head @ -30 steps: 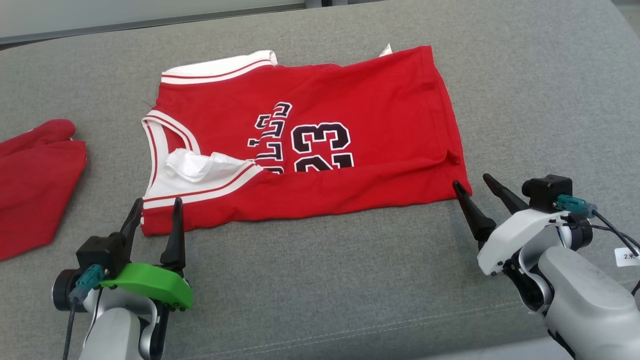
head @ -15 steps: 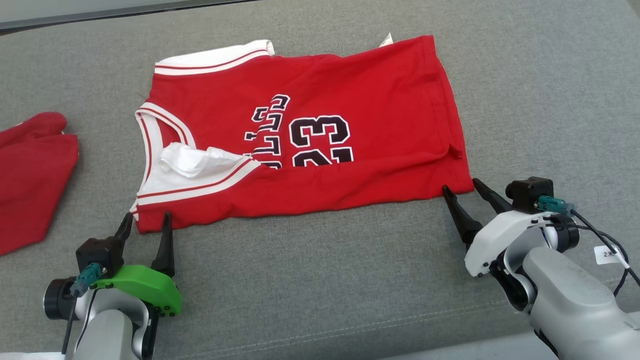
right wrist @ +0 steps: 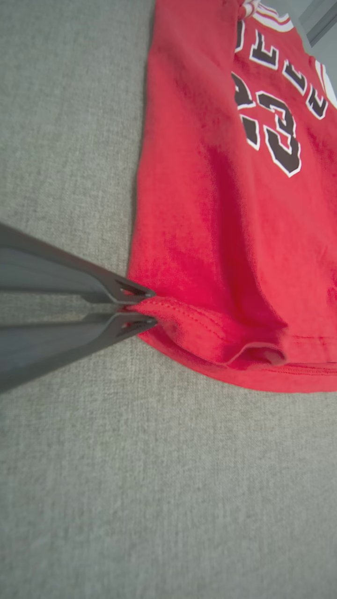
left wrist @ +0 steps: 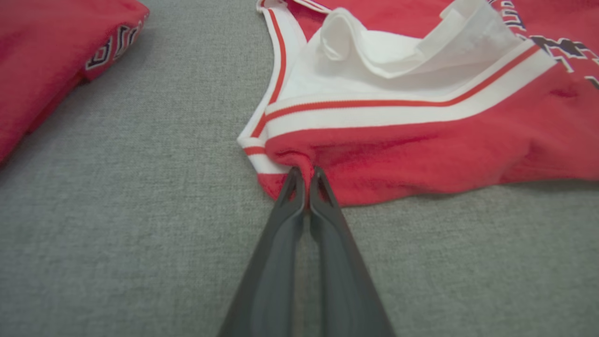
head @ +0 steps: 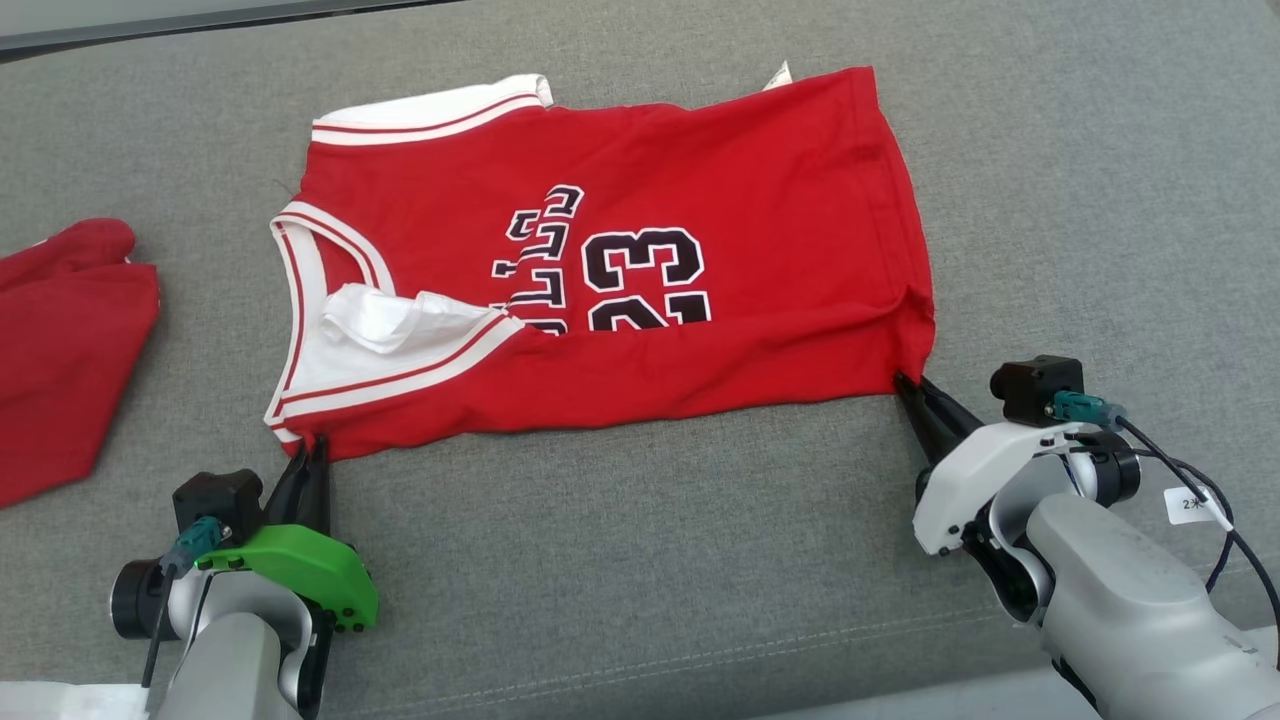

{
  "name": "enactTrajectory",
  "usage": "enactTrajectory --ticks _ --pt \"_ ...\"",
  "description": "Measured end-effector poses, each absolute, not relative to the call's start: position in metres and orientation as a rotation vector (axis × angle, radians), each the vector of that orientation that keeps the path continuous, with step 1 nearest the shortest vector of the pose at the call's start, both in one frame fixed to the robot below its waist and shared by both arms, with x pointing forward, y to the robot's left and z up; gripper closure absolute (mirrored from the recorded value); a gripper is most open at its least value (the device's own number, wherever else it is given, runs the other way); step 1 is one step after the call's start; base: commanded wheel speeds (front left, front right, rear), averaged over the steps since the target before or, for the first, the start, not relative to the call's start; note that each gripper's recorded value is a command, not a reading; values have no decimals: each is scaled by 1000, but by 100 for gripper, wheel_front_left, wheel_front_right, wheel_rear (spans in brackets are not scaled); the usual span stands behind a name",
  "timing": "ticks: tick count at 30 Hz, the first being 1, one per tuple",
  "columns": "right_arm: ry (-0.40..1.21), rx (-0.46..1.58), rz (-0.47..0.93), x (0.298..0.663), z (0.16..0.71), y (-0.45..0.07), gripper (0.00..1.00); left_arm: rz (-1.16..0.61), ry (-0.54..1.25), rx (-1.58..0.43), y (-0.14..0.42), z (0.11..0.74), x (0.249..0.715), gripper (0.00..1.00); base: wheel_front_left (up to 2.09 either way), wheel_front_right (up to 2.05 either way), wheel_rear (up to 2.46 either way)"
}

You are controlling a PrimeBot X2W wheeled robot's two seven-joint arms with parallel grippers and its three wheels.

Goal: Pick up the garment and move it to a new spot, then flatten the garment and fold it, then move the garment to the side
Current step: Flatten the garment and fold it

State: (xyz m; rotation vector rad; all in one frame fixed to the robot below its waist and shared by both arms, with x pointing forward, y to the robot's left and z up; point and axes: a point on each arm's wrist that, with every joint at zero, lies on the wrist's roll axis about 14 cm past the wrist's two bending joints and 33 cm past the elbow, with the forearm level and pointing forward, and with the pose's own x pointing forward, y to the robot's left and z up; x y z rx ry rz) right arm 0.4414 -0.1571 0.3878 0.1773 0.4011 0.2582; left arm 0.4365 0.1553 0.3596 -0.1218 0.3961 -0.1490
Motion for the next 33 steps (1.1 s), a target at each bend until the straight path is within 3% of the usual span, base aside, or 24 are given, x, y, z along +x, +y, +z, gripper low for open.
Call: enactTrajectory --ticks 11,33 --pt "365 206 244 429 403 -166 100 -154 369 -156 151 372 420 100 0 0 0" --pt "454 293 233 356 393 -176 100 -150 352 -219 141 380 354 100 0 0 0"
